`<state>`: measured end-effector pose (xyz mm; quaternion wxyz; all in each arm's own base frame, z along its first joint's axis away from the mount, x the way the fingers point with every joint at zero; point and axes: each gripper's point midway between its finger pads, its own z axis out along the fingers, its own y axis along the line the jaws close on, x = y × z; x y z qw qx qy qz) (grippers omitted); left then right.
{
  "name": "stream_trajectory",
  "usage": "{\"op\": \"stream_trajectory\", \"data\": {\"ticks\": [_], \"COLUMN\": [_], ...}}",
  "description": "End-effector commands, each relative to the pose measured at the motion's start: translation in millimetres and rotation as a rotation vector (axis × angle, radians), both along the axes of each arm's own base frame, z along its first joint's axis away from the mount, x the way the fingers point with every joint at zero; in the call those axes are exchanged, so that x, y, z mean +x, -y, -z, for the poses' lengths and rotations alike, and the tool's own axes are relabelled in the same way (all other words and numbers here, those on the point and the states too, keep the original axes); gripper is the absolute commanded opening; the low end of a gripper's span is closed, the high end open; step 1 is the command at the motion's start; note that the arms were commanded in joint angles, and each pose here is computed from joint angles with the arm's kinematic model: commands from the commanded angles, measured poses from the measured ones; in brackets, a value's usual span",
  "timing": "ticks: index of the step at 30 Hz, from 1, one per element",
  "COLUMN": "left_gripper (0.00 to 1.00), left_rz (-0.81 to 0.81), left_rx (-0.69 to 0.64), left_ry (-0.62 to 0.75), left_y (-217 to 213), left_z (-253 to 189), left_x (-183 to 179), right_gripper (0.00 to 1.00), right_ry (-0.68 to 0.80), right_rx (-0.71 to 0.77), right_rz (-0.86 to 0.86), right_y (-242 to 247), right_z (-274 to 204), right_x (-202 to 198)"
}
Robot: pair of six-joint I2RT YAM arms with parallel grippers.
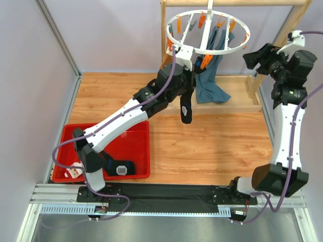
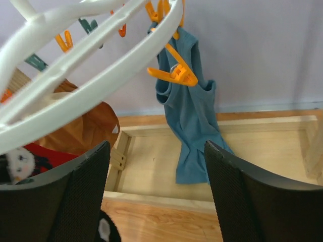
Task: Clip the socks to the hanger
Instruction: Rotate the hanger at the clothesline.
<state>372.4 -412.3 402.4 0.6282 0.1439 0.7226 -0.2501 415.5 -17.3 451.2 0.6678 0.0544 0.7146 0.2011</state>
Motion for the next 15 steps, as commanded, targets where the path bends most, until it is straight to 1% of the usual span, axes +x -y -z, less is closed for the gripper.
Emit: {"op": "stream_trajectory", "data": {"ticks": [1, 2, 3, 6, 9, 11, 15], "left_gripper": [0.01, 0.01, 0.01, 0.01, 0.01, 0.01, 0.01], "left_rz": [-0.045, -0.042, -0.044, -0.049, -0.021, -0.002, 0.013], "left_rx": [-0.05, -0.05, -0.055, -0.053, -0.064, -0.069, -0.071], "left_ry": [0.034, 0.03, 0.024, 0.009, 0.001, -0.003, -0.009], "left_y": [-46.2, -50.4, -55.7, -70.7, -72.4, -68.8, -65.2], "left_z": [-40.9, -40.5, -40.1, -37.7, -38.1, -37.7, -36.4], "left_x": [-7.7, -7.0, -5.3, -0.8, 0.7, 0.5, 1.5], "right_gripper": [0.77, 0.82, 0.83, 0.84, 0.83, 0.83, 0.83], "right_ry": [0.134, 0.136, 0.139, 0.142, 0.202, 0.236, 0.256], "right_rx": [-0.079, -0.079, -0.086, -0.088, -0.098, -0.114, -0.139], "right_rz": [-0.166, -0.168, -0.17, -0.204, -0.253, -0.332, -0.429], "right_y": [-17.3, -16.4, -15.3, -15.7, -20.6, -30.8, -40.8], "right_z": [-0.1, 4.3, 7.1, 17.0, 14.7, 12.9, 11.4], "right_x": [14.9, 18.7, 21.6, 36.1, 44.8, 44.6, 45.5]}}
